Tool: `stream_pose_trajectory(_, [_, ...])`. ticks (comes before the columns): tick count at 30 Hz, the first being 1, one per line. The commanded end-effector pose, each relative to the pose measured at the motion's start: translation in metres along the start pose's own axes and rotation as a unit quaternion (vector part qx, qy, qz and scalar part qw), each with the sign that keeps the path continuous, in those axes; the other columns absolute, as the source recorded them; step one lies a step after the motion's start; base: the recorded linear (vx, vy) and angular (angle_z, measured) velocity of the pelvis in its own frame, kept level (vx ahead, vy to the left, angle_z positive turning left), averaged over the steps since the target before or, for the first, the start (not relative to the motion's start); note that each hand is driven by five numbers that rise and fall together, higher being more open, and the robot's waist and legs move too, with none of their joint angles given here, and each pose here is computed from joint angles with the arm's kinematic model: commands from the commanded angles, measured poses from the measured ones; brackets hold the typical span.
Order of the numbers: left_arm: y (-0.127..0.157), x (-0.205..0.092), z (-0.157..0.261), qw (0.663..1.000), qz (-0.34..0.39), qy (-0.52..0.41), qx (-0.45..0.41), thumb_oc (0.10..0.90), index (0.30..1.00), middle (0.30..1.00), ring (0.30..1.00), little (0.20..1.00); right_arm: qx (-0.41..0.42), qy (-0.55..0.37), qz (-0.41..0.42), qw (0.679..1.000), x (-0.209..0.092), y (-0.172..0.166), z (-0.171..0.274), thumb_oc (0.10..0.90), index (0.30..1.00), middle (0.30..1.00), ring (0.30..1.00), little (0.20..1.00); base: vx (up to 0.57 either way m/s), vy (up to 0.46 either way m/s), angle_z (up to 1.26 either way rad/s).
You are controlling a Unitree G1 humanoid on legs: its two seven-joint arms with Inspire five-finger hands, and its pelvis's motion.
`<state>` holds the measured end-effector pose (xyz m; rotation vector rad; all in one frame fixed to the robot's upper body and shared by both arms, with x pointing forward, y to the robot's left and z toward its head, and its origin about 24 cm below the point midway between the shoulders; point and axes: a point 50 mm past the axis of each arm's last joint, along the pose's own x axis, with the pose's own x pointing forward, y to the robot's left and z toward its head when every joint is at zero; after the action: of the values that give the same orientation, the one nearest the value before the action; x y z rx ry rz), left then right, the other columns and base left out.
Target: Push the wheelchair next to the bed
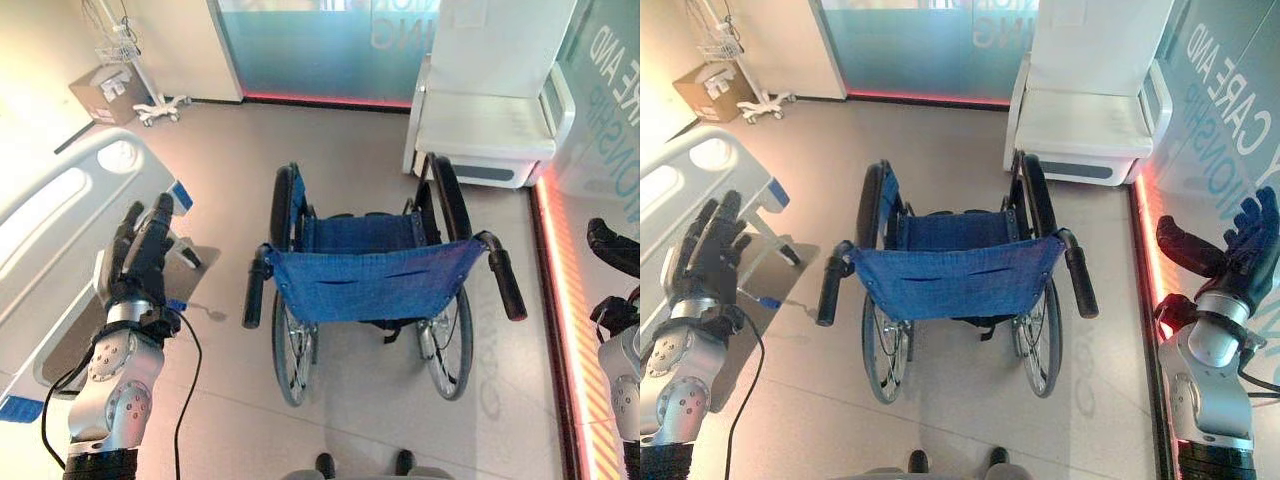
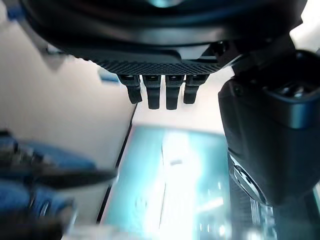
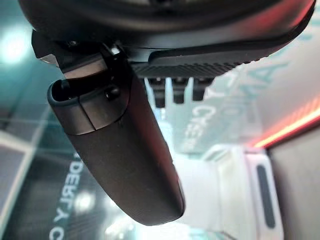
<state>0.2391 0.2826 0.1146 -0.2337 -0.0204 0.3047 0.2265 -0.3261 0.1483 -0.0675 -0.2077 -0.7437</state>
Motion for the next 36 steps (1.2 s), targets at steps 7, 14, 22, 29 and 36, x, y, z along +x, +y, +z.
stream_pose_trajectory(7, [-0.039, -0.001, 0.038, 0.983, -0.182, -0.028, 0.026, 0.8, 0.9, 0.9, 0.9, 0.9, 0.062, -0.07, 0.181, 0.979, -0.008, 0.042, 0.049, 0.8, 0.9, 0.9, 0.9, 0.9, 0.03, -0.01, 0.0])
stream_pose_trajectory(14, [-0.04, -0.002, 0.029, 0.973, -0.216, 0.022, 0.073, 0.8, 0.9, 0.9, 0.9, 0.9, 0.063, -0.029, 0.245, 0.967, -0.02, 0.054, 0.044, 0.8, 0.9, 0.9, 0.9, 0.9, 0.01, 0.0, 0.0])
stream_pose_trajectory(22, [-0.043, -0.006, 0.017, 0.967, -0.235, 0.074, 0.068, 0.8, 0.9, 0.9, 0.9, 0.9, 0.012, 0.022, 0.285, 0.958, -0.027, 0.058, 0.032, 0.8, 0.9, 0.9, 0.9, 0.9, 0.0, 0.0, 0.0])
stream_pose_trajectory(29, [-0.046, -0.007, 0.008, 0.952, -0.267, 0.109, 0.098, 0.8, 0.9, 0.9, 0.9, 0.9, -0.041, 0.028, 0.283, 0.958, -0.026, 0.062, 0.026, 0.8, 0.9, 0.9, 0.9, 0.9, 0.0, 0.0, 0.0])
stream_pose_trajectory(36, [-0.05, -0.008, 0.005, 0.942, -0.286, 0.132, 0.115, 0.8, 0.9, 0.9, 0.9, 0.9, -0.086, 0.034, 0.276, 0.957, -0.023, 0.061, 0.024, 0.8, 0.9, 0.9, 0.9, 0.9, 0.01, -0.003, -0.01])
